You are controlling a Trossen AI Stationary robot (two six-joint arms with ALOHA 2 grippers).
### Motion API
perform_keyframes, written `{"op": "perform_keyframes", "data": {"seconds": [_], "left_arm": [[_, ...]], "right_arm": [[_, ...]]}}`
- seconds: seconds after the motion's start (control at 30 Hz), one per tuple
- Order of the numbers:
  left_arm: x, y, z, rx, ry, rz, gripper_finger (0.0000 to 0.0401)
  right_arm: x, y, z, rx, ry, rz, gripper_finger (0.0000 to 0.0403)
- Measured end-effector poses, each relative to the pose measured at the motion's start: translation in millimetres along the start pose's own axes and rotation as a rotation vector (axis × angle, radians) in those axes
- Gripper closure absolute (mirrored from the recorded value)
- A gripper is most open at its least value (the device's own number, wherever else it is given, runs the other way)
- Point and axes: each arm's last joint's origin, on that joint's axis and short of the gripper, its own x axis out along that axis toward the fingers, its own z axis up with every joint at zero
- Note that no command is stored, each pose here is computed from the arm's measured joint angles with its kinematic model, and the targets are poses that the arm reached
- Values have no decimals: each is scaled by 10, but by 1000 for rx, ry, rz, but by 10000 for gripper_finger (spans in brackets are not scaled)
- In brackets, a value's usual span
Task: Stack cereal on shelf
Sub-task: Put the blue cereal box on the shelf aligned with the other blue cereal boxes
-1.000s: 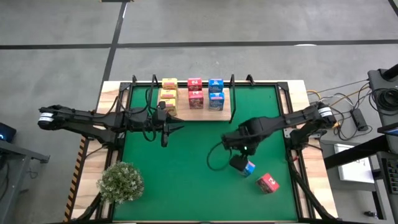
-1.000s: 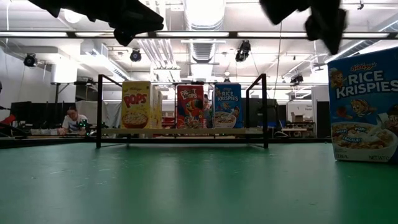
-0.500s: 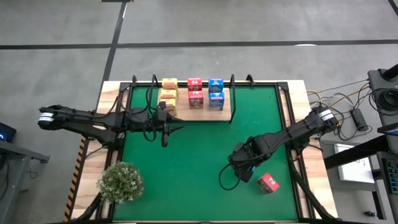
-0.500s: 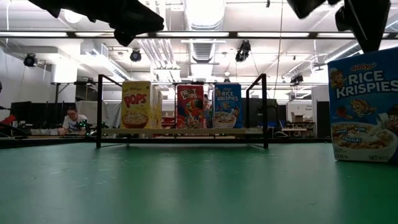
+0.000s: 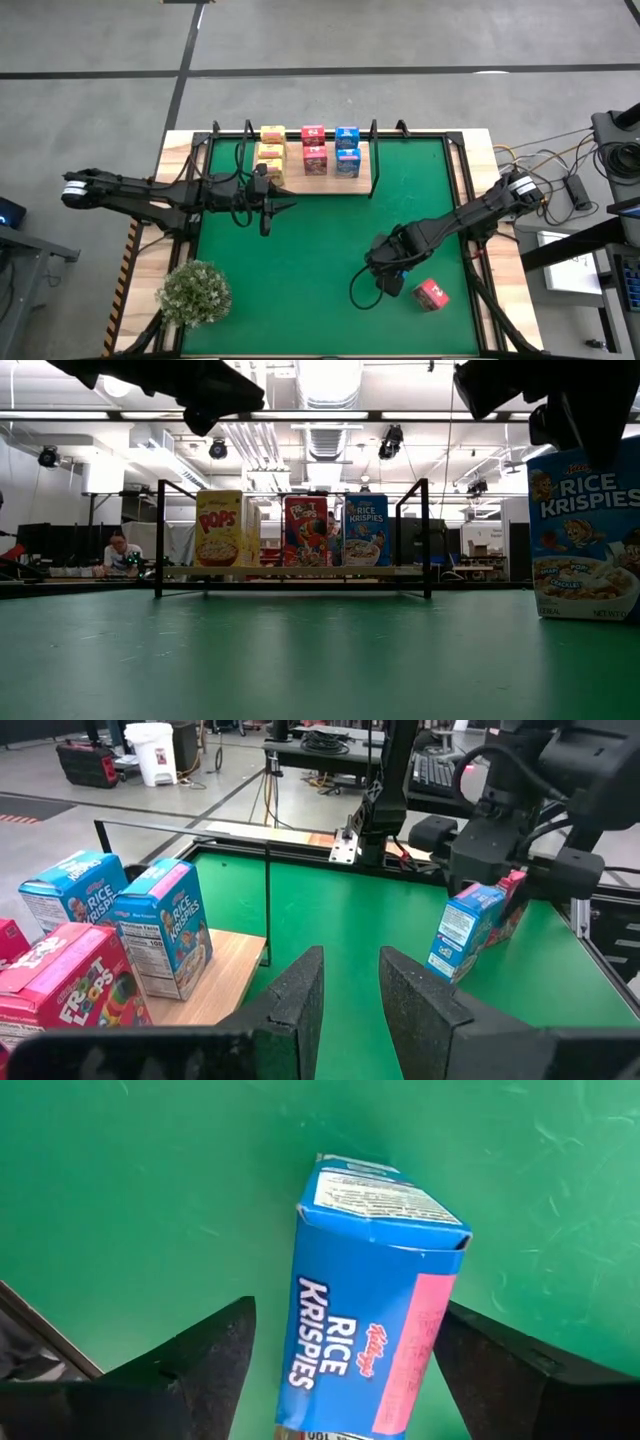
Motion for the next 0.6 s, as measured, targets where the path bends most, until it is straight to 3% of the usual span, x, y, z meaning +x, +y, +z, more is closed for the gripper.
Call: {"op": "perform_keyframes", "data": {"seconds": [0.33,0.6], "left_arm": [[0,0,1,0,-1,0,317],[0,0,2,0,-2,0,317]], "right_arm": [[2,-1,1,-9,0,0,178],[2,-4,5,-21,0,0,200]]}}
